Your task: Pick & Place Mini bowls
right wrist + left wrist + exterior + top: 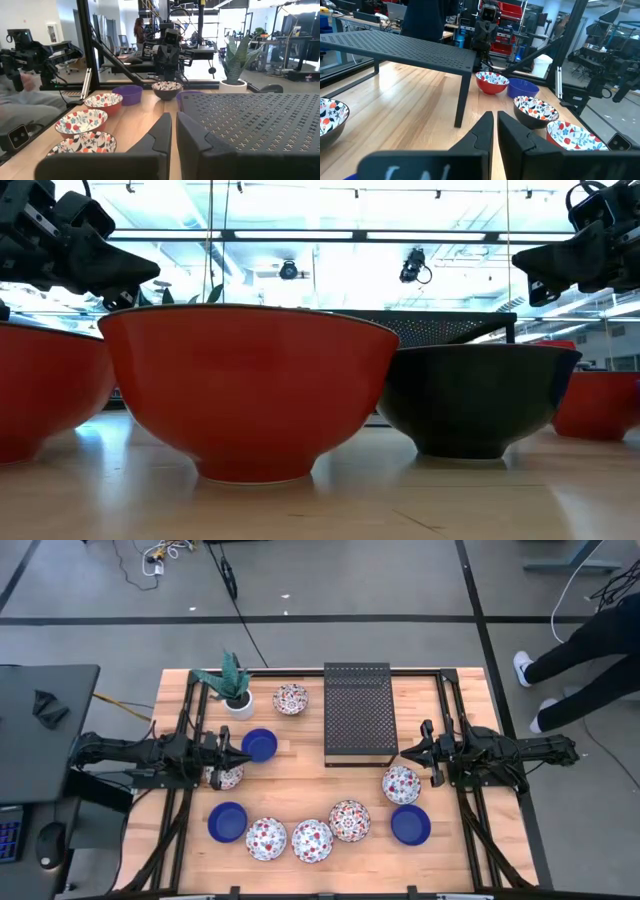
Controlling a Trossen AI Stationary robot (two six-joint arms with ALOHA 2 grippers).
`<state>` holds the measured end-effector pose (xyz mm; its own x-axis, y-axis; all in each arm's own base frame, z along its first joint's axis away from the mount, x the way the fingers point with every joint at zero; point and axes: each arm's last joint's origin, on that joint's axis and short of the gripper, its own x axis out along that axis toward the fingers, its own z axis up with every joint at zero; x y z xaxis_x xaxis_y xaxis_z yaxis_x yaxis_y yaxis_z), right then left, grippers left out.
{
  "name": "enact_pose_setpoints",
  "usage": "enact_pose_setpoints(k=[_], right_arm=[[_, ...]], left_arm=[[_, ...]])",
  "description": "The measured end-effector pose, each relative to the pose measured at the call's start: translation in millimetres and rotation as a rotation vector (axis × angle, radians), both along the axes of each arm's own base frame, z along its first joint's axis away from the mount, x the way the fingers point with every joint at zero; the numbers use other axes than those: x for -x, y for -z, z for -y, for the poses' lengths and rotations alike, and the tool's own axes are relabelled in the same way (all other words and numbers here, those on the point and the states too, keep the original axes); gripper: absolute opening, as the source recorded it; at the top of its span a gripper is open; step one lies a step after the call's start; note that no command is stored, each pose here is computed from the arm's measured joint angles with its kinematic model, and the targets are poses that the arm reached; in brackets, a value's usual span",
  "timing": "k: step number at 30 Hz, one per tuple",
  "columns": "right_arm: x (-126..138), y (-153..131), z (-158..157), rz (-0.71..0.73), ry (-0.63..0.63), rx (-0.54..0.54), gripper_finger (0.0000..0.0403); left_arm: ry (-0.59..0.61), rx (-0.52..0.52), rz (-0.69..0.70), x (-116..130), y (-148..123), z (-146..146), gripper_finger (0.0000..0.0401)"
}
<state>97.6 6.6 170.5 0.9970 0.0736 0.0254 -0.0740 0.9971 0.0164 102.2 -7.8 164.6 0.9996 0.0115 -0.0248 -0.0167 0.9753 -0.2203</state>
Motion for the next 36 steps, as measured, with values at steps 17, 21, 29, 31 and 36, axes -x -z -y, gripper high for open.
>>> enact_pose_setpoints(k=[17,21,29,31,36], right_arm=[[0.0,0.0,0.0,0.000,0.000,0.000,0.0031],[0.0,-0.1,0.0,0.000,0.000,0.000,0.0031],[0.5,-8.0,-0.2,0.074,-0.011,-0.113,0.0031],[1.2,-12.2,-0.9,0.093,-0.052,-0.389,0.0031],[3.4,-25.8,1.0,0.230,-0.049,-0.664,0.0031]], left_arm=[[0.000,0.000,0.000,0.0,0.0,0.0,0.0030],[0.000,0.000,0.000,0.0,0.0,0.0,0.0030],[0.000,0.000,0.001,0.0,0.0,0.0,0.0030],[0.000,0.000,0.001,0.0,0.0,0.0,0.0030],[-0.048,-0.006,0.007,0.0,-0.6,-1.4,0.0030]])
